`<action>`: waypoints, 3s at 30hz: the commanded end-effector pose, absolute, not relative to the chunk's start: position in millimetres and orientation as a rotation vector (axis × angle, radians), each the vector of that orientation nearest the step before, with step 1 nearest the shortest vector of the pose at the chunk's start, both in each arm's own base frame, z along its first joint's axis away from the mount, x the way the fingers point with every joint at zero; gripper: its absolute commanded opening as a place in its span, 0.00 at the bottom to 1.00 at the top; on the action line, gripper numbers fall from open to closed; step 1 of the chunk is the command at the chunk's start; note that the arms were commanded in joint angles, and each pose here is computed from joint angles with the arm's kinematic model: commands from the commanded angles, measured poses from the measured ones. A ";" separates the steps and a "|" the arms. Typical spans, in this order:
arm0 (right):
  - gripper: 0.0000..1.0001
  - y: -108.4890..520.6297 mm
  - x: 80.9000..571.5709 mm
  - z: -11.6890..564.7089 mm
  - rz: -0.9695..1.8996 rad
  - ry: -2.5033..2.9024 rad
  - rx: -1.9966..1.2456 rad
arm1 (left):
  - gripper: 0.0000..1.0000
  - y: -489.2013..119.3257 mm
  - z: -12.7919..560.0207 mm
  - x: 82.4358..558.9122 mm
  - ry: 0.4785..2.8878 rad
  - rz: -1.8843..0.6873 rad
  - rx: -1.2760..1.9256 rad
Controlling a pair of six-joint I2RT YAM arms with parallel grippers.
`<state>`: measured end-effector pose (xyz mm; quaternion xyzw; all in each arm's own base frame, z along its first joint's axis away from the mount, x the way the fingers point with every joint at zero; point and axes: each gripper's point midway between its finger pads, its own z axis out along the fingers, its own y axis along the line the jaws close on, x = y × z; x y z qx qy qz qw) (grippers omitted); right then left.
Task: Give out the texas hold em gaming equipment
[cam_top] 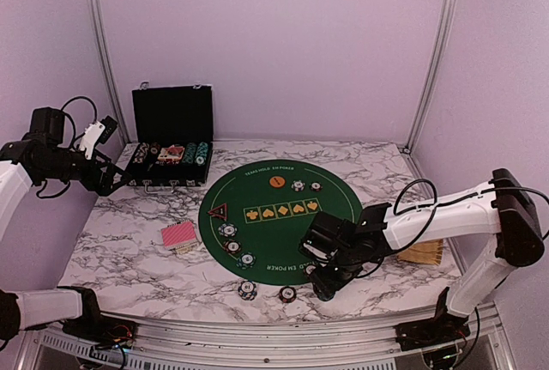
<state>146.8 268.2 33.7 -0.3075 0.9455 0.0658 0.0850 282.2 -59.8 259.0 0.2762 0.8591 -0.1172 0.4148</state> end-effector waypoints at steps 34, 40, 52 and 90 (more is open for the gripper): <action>0.49 271.2 156.3 58.9 0.222 2.787 -0.906 | 0.99 -59.5 256.3 275.5 2.170 -0.295 0.700; 0.50 268.4 154.9 52.2 0.207 2.798 -0.909 | 0.99 -59.0 257.6 275.9 2.169 -0.291 0.698; 0.49 260.7 157.6 43.1 0.183 2.812 -0.904 | 0.99 -58.4 258.1 275.0 2.165 -0.284 0.699; 0.56 254.4 149.9 46.9 0.192 2.828 -0.923 | 0.99 -58.9 259.6 274.6 2.160 -0.284 0.704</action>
